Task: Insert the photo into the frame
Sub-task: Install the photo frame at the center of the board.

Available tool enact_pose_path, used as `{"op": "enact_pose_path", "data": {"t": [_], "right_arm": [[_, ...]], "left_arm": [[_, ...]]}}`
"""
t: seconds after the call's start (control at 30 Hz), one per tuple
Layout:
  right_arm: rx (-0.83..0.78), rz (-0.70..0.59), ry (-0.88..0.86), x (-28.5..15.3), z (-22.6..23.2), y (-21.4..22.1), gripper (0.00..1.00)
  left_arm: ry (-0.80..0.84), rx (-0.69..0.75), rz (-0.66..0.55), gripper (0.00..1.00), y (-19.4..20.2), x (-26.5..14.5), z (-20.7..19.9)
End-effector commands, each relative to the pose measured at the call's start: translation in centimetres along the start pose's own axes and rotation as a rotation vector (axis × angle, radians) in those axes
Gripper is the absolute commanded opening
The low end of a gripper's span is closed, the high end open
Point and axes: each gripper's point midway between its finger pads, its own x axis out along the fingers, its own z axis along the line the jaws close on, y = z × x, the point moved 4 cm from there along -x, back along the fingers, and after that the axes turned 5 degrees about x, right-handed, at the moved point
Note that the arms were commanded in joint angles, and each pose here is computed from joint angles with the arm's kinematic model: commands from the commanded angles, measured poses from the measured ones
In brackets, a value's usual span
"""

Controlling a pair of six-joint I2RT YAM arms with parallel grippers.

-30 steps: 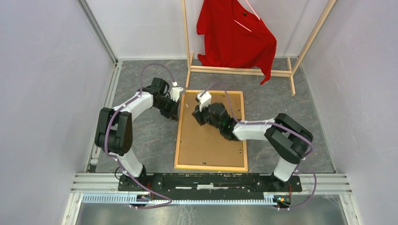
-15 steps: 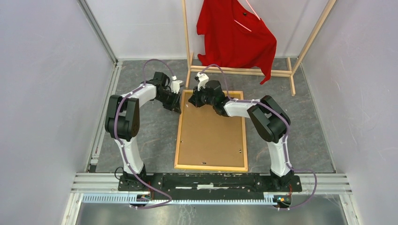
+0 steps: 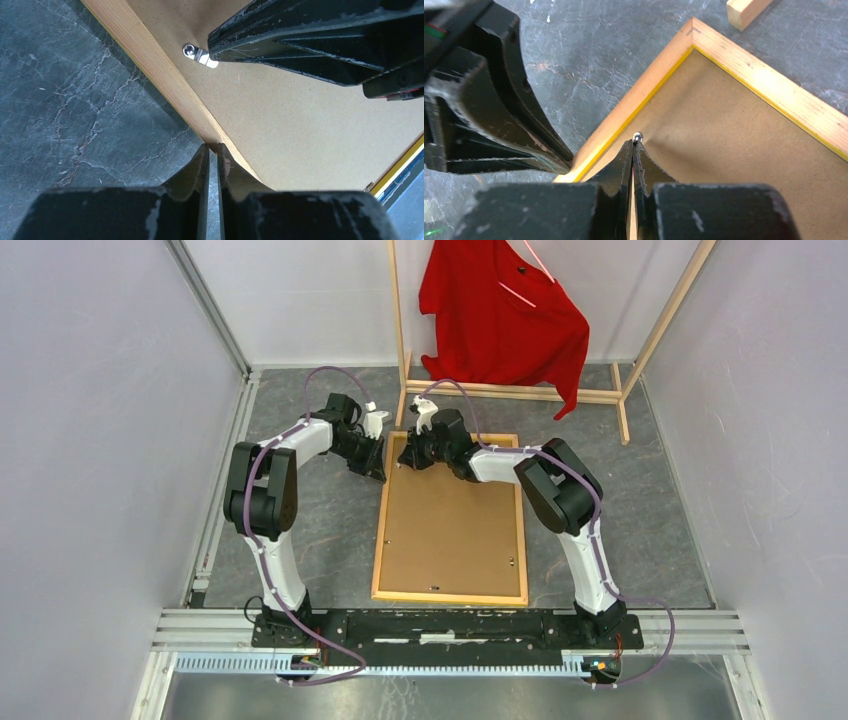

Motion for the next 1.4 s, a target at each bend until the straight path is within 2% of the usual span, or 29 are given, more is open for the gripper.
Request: {"op": "enact_pose_path", "data": {"t": [0.0,1.0,1.37], "right_arm": [[0.017,-0.016,-0.023,0.4,0.1,-1.0,0.05],[0.073,0.038,-0.055,1.4,-0.7,1.0,0.01],[0.093,0.008,-0.019,-1.0,-1.1,1.9,0.00]], "left_arm": [[0.009,0.007,-0.010,0.15,0.0,0.4,0.2],[0.004,0.015,0.000,0.12,0.5,0.3,0.1],[0.000,0.020,0.003,0.12,0.7,0.2,0.1]]}}
